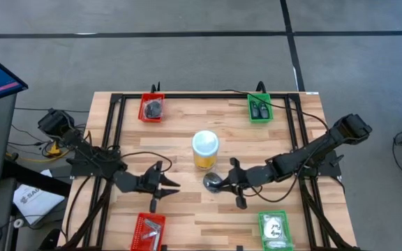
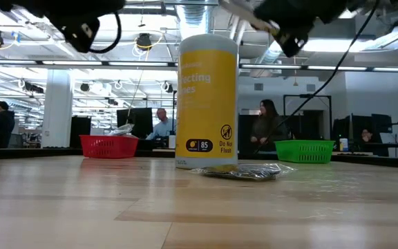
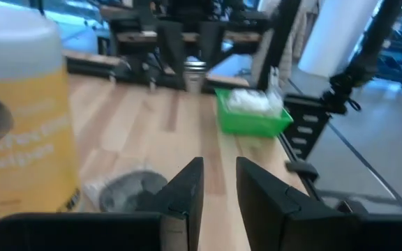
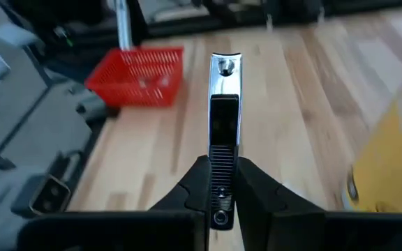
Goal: Pick & Place Travel size toiletries
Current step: Put the nail cutter into the bottom orange bin
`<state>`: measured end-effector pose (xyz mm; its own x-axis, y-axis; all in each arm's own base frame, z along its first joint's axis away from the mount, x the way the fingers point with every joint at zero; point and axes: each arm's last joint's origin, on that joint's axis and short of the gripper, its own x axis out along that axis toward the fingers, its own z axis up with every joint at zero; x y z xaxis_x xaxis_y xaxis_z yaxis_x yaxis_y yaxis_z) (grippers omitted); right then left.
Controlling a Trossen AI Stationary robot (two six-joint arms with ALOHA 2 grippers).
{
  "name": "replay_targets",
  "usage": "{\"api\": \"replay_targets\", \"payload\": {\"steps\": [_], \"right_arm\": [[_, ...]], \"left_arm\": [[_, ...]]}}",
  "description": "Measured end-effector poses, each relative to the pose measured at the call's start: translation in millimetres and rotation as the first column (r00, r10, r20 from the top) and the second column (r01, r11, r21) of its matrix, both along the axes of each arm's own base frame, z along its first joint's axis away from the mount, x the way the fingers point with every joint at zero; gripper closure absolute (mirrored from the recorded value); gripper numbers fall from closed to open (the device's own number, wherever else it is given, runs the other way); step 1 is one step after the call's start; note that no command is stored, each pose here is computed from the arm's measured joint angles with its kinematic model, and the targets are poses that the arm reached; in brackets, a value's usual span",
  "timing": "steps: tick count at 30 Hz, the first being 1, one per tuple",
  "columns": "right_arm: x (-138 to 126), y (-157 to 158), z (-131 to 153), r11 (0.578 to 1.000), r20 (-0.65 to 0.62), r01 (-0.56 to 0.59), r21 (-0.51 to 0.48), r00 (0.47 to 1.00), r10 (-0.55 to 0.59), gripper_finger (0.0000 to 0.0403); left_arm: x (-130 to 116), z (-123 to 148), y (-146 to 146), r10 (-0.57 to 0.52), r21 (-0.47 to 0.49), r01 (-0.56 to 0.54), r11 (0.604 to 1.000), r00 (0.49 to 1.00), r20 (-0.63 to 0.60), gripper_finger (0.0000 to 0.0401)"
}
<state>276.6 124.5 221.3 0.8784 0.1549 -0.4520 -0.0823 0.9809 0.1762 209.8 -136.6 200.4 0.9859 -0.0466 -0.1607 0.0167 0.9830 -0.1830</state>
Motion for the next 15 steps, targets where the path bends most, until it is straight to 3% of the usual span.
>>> {"api": "replay_targets", "payload": {"steps": [6, 15], "right_arm": [[4, 2, 10, 1.000, 0.105, -0.012, 0.022, 0.994, 0.010, 0.0373], [7, 3, 19, 0.999, 0.197, -0.022, 0.034, 0.980, 0.015, 0.0373]], "left_arm": [[9, 6, 13, 0.057, -0.028, -0.056, 0.998, 0.997, 0.054, 0.0324], [18, 22, 25, 0.041, -0.015, -0.039, 0.999, 0.980, 0.196, 0.0322]]}}
